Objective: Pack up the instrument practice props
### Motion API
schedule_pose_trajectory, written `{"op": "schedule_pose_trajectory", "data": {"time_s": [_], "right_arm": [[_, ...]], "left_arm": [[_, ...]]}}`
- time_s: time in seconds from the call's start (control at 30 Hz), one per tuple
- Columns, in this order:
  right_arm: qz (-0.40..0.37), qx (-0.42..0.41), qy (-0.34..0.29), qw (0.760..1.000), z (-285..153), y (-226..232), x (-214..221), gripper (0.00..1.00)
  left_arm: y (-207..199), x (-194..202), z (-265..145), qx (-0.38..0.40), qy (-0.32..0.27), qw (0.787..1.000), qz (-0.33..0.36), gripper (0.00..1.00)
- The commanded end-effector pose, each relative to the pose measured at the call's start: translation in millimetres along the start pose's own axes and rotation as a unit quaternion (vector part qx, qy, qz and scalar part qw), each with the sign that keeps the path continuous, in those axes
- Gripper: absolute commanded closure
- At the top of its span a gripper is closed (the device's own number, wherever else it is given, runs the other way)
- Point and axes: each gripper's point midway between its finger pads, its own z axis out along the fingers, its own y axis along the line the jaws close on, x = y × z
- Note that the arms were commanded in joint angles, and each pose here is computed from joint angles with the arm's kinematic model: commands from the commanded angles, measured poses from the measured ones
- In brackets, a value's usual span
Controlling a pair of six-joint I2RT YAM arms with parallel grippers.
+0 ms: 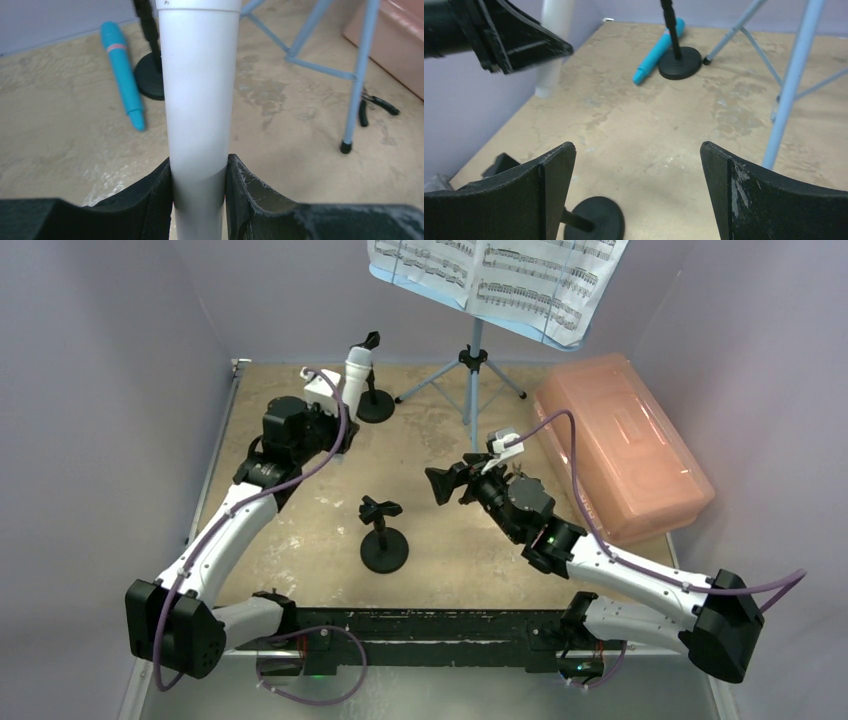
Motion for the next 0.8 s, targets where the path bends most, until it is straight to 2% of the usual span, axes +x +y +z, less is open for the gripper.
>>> {"op": "schedule_pose_trajectory", "data": {"time_s": [0.0,0.37,0.77], "right_arm": [[0.008,0.038,-0.044,0.998,-4,-14,-16,0.02],[0.068,0.102,-0.098,0.988,-31,-47,-19,0.02],[0.075,0.13,-0.098,0.984,-34,-57,-18,0.02]], "left_arm": [[44,-23,3,-0.064,-0.026,0.997,-0.04,1.0],[137,23,49,-0.142,0.05,0.982,-0.111,1.0],[184,84,137,-0.144,0.133,0.972,-0.127,0.98]]}}
